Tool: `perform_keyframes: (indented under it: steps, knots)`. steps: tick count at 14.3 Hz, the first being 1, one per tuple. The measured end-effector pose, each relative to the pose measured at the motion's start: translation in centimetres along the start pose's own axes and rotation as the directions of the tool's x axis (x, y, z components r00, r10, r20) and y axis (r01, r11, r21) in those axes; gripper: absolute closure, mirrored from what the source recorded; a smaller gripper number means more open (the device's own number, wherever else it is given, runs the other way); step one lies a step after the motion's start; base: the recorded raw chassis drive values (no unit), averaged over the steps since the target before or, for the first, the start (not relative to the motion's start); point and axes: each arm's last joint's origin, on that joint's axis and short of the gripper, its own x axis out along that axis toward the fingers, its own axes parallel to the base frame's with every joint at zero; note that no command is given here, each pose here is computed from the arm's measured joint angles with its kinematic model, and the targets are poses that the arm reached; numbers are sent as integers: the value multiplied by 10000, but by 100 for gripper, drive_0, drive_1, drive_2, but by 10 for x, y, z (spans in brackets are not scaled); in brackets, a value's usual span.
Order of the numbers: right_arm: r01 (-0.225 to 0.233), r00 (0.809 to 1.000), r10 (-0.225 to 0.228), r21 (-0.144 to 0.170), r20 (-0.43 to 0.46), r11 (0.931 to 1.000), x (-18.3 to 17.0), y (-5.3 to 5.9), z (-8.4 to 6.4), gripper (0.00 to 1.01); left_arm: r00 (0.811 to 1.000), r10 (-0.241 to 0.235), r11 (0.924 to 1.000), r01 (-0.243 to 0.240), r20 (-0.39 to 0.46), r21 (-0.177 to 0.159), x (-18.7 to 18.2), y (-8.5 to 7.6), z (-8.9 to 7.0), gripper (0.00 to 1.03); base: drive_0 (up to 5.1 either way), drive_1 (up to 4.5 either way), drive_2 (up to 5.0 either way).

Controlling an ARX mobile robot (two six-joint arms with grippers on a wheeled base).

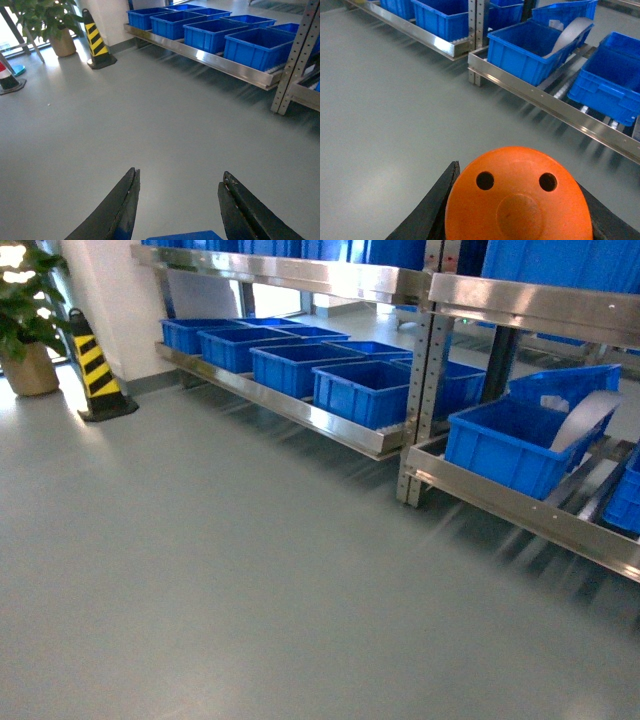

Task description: Sort blue parts and orange caps into right shelf containers

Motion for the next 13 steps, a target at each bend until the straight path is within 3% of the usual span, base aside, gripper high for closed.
perform_keyframes:
  steps: [13]
  knots:
    - [4,10000,-4,0,0,10000,0,0,0,57,10000,0,10000,0,0,0,0,0,0,60,-162,-162,-162]
